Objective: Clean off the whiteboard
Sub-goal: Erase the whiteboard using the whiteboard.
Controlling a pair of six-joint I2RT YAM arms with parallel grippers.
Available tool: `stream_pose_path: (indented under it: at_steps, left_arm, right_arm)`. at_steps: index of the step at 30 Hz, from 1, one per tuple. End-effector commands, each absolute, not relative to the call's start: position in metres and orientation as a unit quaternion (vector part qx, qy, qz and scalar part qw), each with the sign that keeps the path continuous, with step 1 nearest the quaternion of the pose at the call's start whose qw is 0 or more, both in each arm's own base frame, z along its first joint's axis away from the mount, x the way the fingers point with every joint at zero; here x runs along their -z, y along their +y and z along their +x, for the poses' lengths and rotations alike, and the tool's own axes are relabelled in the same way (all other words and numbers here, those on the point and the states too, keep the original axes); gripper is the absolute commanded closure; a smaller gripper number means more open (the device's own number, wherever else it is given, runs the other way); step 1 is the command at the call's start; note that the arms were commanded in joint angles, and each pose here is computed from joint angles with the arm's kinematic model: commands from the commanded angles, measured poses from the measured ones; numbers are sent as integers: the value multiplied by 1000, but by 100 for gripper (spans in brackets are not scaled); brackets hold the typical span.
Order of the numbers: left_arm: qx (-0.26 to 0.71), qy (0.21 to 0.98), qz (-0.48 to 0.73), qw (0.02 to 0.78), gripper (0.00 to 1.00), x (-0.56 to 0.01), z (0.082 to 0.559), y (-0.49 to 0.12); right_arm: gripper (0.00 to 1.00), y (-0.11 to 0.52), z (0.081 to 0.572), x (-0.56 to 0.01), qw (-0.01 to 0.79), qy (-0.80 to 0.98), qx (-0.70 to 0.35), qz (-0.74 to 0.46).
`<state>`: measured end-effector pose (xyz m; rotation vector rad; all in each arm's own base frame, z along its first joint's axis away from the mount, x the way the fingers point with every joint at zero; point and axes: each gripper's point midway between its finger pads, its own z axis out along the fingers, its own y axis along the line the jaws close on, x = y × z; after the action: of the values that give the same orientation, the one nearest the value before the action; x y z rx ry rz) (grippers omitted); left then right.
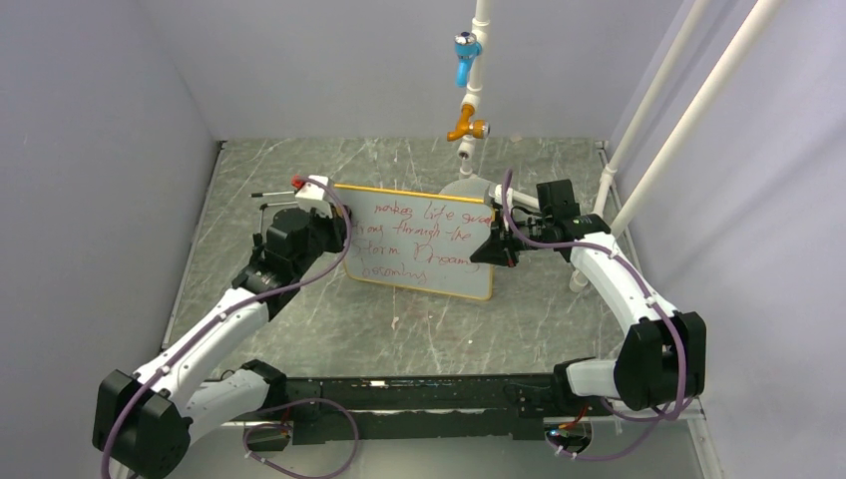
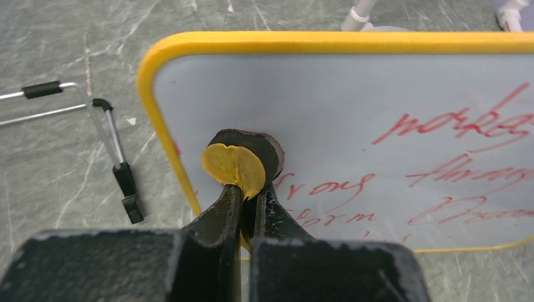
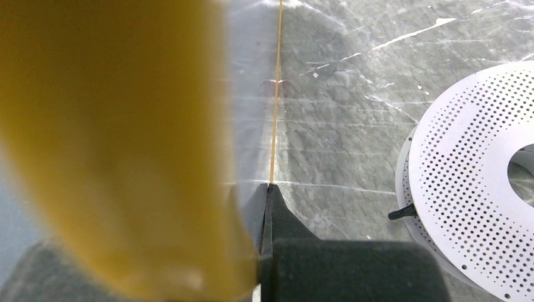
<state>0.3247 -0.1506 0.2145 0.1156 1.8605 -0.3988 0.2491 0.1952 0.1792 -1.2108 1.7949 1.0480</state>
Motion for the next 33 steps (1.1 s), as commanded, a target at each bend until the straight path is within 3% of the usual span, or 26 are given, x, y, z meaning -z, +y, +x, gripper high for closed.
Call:
stream_pose_path:
  at_steps: [1, 9, 14, 18, 33]
  left_arm:
    - [230, 753, 122, 605, 100, -241, 312, -188]
    - [221, 751, 143, 605, 100, -244, 313, -199]
    - [140, 775, 85, 610, 100, -236, 340, -170]
    - [131, 786, 55, 602, 100, -226, 351, -159]
    - [118, 776, 43, 618, 100, -241, 340, -140]
  right_arm:
    - [100, 199, 233, -179, 340, 679, -420, -497]
    - [100, 198, 234, -178, 340, 682, -416, -496]
    - [100, 197, 236, -175, 337, 688, -410, -494]
    - [100, 198, 236, -176, 335, 688, -413, -495]
    - [100, 200, 238, -168, 324, 694, -410, -495]
